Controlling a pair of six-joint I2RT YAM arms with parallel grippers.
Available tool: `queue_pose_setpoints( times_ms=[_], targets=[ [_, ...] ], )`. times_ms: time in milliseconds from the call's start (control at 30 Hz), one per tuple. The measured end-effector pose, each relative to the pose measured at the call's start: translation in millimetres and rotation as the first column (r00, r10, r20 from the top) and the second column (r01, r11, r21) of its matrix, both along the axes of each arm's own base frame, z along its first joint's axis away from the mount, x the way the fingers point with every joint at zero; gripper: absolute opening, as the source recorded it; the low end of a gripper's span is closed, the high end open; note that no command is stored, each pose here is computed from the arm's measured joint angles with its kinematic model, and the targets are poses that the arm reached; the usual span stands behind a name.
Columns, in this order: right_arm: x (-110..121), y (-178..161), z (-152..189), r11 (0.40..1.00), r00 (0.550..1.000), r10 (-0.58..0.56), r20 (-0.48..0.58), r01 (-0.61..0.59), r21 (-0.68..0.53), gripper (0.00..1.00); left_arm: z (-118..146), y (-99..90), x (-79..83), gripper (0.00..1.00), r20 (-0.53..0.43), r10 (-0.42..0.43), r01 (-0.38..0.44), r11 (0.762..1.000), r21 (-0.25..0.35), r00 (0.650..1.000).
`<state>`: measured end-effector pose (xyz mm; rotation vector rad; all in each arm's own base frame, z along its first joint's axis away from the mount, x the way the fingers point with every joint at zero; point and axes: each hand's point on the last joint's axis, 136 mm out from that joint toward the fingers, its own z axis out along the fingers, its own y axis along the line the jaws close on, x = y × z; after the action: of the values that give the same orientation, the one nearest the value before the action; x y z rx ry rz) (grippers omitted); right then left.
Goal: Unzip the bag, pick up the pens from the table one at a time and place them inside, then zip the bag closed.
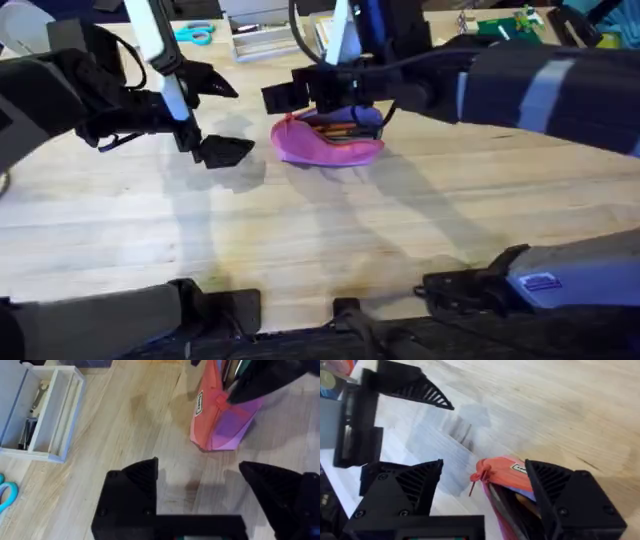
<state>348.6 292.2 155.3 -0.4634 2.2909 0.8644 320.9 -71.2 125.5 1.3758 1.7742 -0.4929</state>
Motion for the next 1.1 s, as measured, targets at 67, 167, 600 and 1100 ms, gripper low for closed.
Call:
queue_pose_setpoints(
  times_ms=[67, 167, 600, 1100],
  targets=[
    [1.5, 1.0, -6.7, 1.0, 1.0, -0.008, -0.019, 0.008, 0.0, 0.997, -0.1, -0.1, -0.3, 0.993, -0.002, 0.0, 0.0, 1.0, 0.0, 1.0],
    [3.1, 3.7, -13.6, 1.0, 0.999, -0.015, -0.036, 0.015, 0.003, 0.997, -0.2, 0.0, -0.4, 0.993, -0.003, 0.0, 0.0, 1.0, 0.0, 1.0],
    [-6.3, 16.4, -20.3, 1.0, 0.998, 0.008, -0.06, -0.008, 0.004, 0.737, -0.4, 0.2, -0.3, 0.993, -0.002, 0.001, -0.001, 1.0, 0.002, 1.0],
    [-5.5, 16.7, -33.5, 1.0, 0.996, 0.002, -0.086, -0.003, -0.011, 0.041, -0.6, 0.3, -0.3, 0.993, -0.003, 0.001, -0.001, 1.0, 0.003, 1.0]
  ],
)
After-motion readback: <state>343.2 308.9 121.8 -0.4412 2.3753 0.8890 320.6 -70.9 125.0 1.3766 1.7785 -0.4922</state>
